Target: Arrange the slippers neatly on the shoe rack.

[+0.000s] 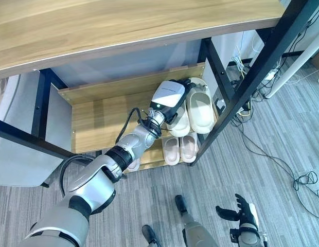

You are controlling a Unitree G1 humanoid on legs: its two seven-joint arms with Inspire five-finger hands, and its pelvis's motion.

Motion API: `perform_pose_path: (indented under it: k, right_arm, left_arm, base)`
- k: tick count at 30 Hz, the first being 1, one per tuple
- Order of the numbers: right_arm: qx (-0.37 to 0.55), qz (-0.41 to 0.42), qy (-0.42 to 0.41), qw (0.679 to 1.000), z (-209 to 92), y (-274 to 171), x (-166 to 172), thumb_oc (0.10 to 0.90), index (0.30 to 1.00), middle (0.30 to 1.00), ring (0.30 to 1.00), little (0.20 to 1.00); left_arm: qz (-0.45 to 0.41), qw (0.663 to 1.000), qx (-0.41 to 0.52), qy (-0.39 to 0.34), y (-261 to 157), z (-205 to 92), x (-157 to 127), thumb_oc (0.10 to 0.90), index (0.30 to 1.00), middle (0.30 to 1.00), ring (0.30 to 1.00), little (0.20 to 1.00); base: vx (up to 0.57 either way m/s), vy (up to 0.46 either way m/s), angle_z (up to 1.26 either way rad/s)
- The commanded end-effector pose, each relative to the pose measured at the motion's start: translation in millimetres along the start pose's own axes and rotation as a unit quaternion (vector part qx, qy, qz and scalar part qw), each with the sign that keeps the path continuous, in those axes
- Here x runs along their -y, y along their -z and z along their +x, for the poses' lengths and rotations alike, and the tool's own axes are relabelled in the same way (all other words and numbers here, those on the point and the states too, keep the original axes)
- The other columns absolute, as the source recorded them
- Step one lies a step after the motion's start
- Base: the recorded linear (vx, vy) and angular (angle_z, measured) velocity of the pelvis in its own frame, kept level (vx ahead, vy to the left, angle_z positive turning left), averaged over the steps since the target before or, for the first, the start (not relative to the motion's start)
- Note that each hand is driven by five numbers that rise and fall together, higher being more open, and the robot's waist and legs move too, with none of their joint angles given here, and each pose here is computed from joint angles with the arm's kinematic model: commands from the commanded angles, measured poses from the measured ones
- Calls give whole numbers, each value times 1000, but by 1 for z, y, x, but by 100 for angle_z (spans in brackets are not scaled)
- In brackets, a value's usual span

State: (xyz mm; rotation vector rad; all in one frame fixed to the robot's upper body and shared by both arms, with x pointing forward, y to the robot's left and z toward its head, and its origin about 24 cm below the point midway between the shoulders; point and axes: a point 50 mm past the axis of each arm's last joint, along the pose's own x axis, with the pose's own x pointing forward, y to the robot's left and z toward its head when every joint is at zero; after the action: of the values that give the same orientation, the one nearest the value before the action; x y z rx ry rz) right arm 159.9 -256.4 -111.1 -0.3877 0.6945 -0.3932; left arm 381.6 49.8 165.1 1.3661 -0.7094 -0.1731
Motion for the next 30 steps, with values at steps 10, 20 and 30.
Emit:
perform_pose_path:
  k: [10,20,30]
  right_arm:
    - [-41,-31,10,999,-9,30,10,800,900,900,900,900]
    - [-86,-19,2,996,-18,46,0,800,900,900,900,900]
    - [-145,-5,-10,989,-26,62,-8,800,900,900,900,900]
  left_arm:
    - [8,995,15,-96,6,9,-35,800,900,900,900,900]
    - [-75,987,-9,-144,27,-35,-39,800,900,900,900,900]
    - [-395,905,-128,-99,39,-178,1,800,900,900,900,900]
  base:
    - [0,0,0]
    - [11,2,5]
    - [-22,50,13]
